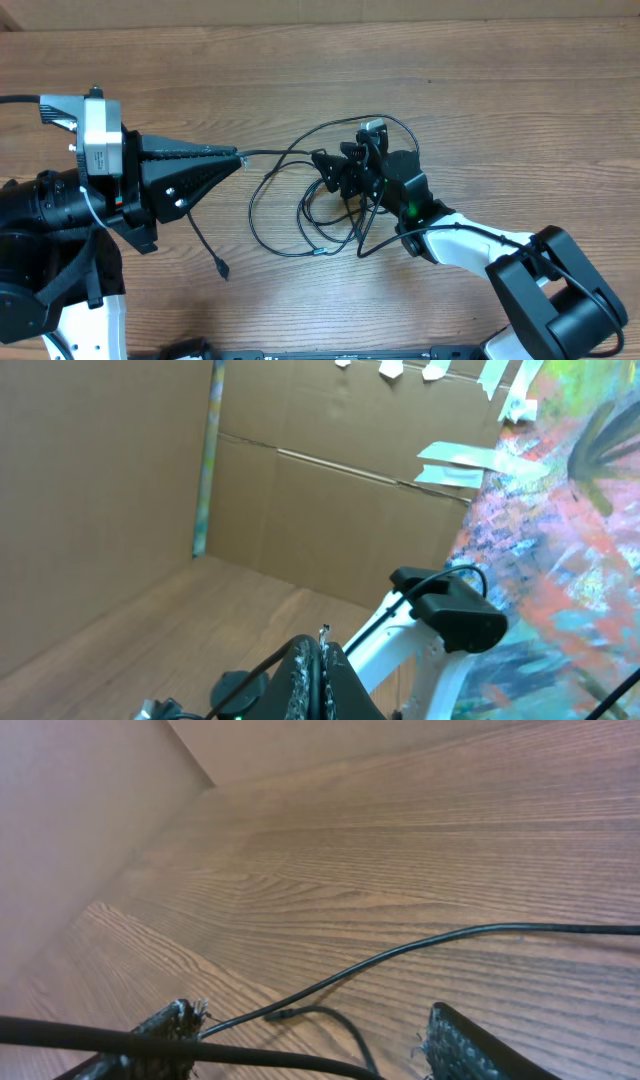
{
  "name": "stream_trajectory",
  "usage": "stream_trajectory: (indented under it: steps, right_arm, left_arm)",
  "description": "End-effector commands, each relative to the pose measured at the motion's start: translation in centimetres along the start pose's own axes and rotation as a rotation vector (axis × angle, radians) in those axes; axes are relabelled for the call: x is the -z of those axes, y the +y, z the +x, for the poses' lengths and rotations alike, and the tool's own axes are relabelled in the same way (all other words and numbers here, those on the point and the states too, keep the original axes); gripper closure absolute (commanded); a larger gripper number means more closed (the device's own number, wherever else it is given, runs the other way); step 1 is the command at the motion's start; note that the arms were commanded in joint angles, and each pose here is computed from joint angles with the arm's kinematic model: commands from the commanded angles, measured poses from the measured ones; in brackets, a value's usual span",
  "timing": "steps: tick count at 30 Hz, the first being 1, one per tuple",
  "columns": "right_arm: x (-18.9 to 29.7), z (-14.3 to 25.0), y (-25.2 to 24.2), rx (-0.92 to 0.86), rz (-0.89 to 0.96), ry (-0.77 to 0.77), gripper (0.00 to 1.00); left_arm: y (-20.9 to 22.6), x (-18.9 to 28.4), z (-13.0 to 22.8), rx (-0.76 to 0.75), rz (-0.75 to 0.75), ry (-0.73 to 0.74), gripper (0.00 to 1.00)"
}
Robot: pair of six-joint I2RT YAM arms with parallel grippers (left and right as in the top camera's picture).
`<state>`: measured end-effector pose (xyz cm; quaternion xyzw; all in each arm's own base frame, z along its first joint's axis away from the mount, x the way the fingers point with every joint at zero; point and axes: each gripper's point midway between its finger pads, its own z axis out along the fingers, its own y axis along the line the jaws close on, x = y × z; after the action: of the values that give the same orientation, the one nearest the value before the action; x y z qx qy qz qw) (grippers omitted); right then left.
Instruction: Untangle cables
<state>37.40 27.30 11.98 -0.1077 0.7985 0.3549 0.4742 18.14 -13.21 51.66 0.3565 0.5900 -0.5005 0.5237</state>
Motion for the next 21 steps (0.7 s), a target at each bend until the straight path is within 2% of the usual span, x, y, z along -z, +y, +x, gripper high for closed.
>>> stream_trajectory:
  steps: [1,5,9,13,18,21]
  right_arm:
    - [-0.4,-0.6,0.0,0.023,0.006,-0.029,0.33]
    - [-0.8,-1.4,0.3,0.045,-0.002,-0.046,0.48]
    - [-1.4,-1.9,0.4,0.046,-0.007,-0.050,0.76]
    - [-1.4,-2.1,0.2,0.044,-0.003,-0.055,0.94]
    - [-0.4,-3.8,0.3,0.034,-0.061,-0.070,0.96]
    - [1.6,-6.5,0.9,-0.013,-0.151,-0.098,0.96]
  left_arm:
    - [-1.2,-0.1,-0.5,0.042,0.008,-0.004,0.96]
    - [-1.2,-0.1,-0.6,0.064,0.008,-0.006,0.96]
    - [-1.2,-0.1,-0.5,0.079,0.008,-0.006,0.96]
    - [-1.2,-0.1,-0.5,0.078,0.008,-0.004,0.96]
    - [-1.2,-0.1,0.1,0.017,0.013,0.033,0.96]
    - [-0.5,-0.1,0.7,0.008,0.019,0.064,0.96]
